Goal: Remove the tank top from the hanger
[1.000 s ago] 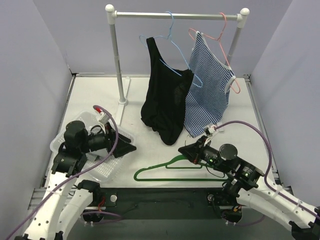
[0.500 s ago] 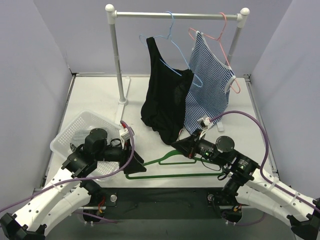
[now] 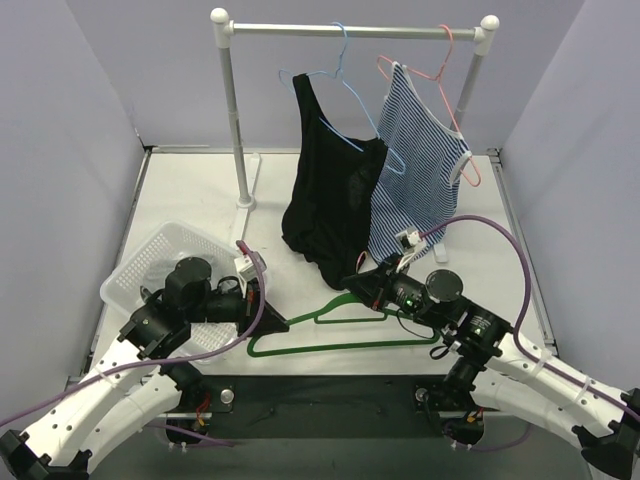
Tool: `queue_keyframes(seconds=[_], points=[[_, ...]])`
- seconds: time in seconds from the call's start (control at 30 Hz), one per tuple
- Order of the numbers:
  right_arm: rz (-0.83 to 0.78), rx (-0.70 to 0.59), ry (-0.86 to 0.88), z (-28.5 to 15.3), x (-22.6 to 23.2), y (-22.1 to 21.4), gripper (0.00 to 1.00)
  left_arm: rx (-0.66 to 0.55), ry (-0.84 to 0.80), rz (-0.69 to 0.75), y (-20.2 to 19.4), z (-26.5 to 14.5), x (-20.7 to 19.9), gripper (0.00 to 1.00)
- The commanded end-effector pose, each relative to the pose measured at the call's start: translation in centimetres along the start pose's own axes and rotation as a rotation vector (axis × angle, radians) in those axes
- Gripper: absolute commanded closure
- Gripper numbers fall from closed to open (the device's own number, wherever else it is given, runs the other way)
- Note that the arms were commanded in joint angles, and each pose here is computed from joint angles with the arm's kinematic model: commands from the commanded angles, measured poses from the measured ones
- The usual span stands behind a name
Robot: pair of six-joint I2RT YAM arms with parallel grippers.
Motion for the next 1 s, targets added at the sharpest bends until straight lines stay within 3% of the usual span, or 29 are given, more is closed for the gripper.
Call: queue_keyframes(seconds=[0.0, 0.3, 0.43, 0.57, 0.63, 0.73, 0.77, 0.83, 0.97], points=[[0.038, -0.200, -0.075, 0.2, 0.4, 4.7, 1.00, -0.057, 0.098, 0.041, 2.8, -1.1, 0.4, 1.00], [-0.049, -0.260, -0.293, -0.2, -1.1, 5.7, 1.00, -0.029, 0.141, -0.009, 2.5, -0.6, 1.5, 1.00], [-0.067, -0.232, -0.306, -0.1, -1.1, 5.2, 1.00, -0.025, 0.137, -0.017, 2.3, -0.3, 1.7, 1.00], [-0.159, -0.157, -0.137, -0.8, 2.3, 5.3, 0.59, -0.009, 0.088, 0.042, 2.0, -0.9, 0.5, 1.00], [-0.177, -0.121, -0.060, -1.4, 4.0, 5.5, 0.52, -0.036, 0.029, 0.071, 2.4, -1.0, -0.5, 1.00], [-0.188, -0.056, -0.055, -2.3, 4.1, 4.8, 0.33, -0.048, -0.017, 0.094, 2.7, -1.1, -1.4, 1.00], [-0.191, -0.014, -0.038, -2.8, 4.4, 4.1, 0.22, -0.047, -0.021, 0.095, 2.7, -1.1, -1.4, 1.00], [-0.191, 0.005, -0.032, -3.4, 4.4, 3.9, 0.15, -0.046, -0.047, 0.102, 2.8, -1.2, -1.9, 1.00], [-0.256, 0.009, 0.016, -4.7, 5.1, 4.5, 0.12, -0.056, -0.141, 0.137, 2.9, -1.6, -3.6, 1.00]])
Point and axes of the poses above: each gripper's point midway between its finger pads, its own z axis out along the fingers, its own x axis along the line the jaws close on, y = z × x, the point moved 1 cm from there along -z, back along the fingers, and after that the axes turned 14 degrees about z, right-handed, at the moved point
